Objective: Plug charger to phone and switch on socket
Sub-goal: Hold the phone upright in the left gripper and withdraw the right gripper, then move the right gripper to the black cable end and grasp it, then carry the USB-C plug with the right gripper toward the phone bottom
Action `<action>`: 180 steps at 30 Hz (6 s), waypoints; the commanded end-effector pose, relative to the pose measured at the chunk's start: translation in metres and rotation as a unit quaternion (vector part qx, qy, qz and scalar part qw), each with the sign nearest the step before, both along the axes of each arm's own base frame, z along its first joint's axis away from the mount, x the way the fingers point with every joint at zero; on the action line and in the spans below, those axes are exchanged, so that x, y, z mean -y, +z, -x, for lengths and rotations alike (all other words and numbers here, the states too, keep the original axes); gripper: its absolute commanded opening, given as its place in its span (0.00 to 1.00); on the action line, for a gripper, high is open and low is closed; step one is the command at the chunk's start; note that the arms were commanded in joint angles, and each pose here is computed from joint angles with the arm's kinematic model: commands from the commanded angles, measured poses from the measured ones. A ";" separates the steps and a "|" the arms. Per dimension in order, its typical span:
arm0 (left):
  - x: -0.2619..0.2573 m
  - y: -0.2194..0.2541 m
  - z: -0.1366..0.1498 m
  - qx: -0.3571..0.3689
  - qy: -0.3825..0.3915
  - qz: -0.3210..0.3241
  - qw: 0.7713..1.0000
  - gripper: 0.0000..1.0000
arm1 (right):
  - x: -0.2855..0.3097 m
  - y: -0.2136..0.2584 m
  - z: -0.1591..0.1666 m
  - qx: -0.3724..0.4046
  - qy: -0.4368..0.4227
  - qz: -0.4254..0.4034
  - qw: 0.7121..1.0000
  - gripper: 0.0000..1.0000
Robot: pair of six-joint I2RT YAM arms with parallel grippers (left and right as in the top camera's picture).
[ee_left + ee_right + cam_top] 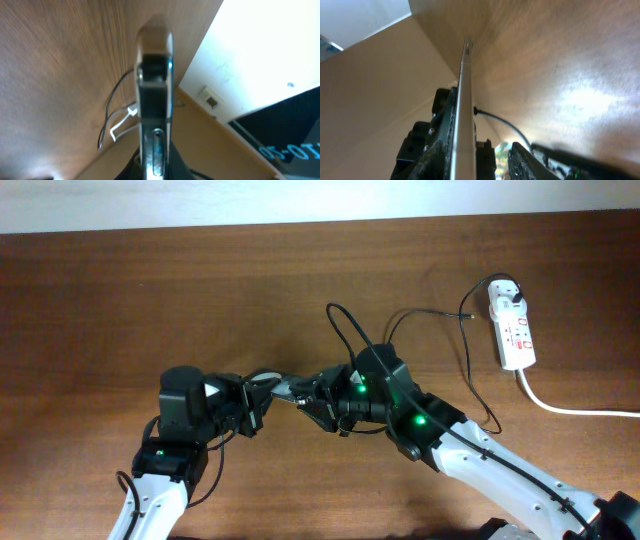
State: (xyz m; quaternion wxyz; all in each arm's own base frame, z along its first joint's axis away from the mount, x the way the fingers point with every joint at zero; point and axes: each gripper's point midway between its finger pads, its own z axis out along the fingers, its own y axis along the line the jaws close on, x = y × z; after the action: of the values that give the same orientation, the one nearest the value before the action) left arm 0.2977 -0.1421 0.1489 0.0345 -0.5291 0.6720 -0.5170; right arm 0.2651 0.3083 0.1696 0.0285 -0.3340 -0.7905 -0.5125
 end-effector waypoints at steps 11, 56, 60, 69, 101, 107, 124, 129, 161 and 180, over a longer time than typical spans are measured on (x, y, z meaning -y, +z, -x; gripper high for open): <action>0.003 -0.011 -0.032 0.165 -0.142 -0.111 0.970 0.00 | 0.176 -0.115 0.047 -0.068 0.049 0.432 0.898 0.29; 0.073 0.021 0.050 0.171 -0.364 0.082 0.912 0.00 | 0.408 -0.007 -0.080 -0.178 -0.184 0.463 0.849 0.04; 0.073 0.021 0.050 0.170 -0.364 0.083 0.912 0.00 | 0.444 -0.040 -0.122 -0.233 -0.176 0.455 0.841 0.04; 0.078 0.060 0.040 0.319 -0.387 0.070 0.862 0.00 | 0.438 -0.025 -0.096 -0.236 -0.104 0.466 0.846 0.04; 0.075 0.051 0.020 0.258 -0.328 0.065 0.907 0.00 | 0.278 -0.154 -0.225 -0.142 -0.109 0.483 0.857 0.51; 0.075 0.051 0.020 0.258 -0.328 0.065 0.907 0.00 | 0.276 -0.170 -0.222 -0.126 -0.047 0.499 0.856 0.34; 0.075 0.052 0.022 0.258 -0.332 0.068 0.905 0.00 | 0.180 -0.170 -0.159 -0.022 0.302 0.573 0.761 0.84; 0.075 0.052 0.021 0.258 -0.330 0.067 0.905 0.00 | 0.191 -0.173 -0.182 -0.011 0.254 0.548 0.797 0.77; 0.075 0.052 0.021 0.265 -0.332 0.063 0.903 0.00 | 0.213 -0.185 -0.176 -0.051 0.272 0.542 0.794 0.04; 0.078 0.058 0.040 0.307 -0.385 0.076 0.867 0.00 | 0.187 0.151 0.050 0.194 0.218 0.406 0.866 0.04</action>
State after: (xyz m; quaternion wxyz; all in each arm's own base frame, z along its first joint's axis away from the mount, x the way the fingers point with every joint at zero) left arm 0.2654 -0.2175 0.1954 0.0093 -0.0765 0.7438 -0.6640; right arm 0.2412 0.1125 0.3186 -0.1519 -0.0156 -0.9763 -0.1531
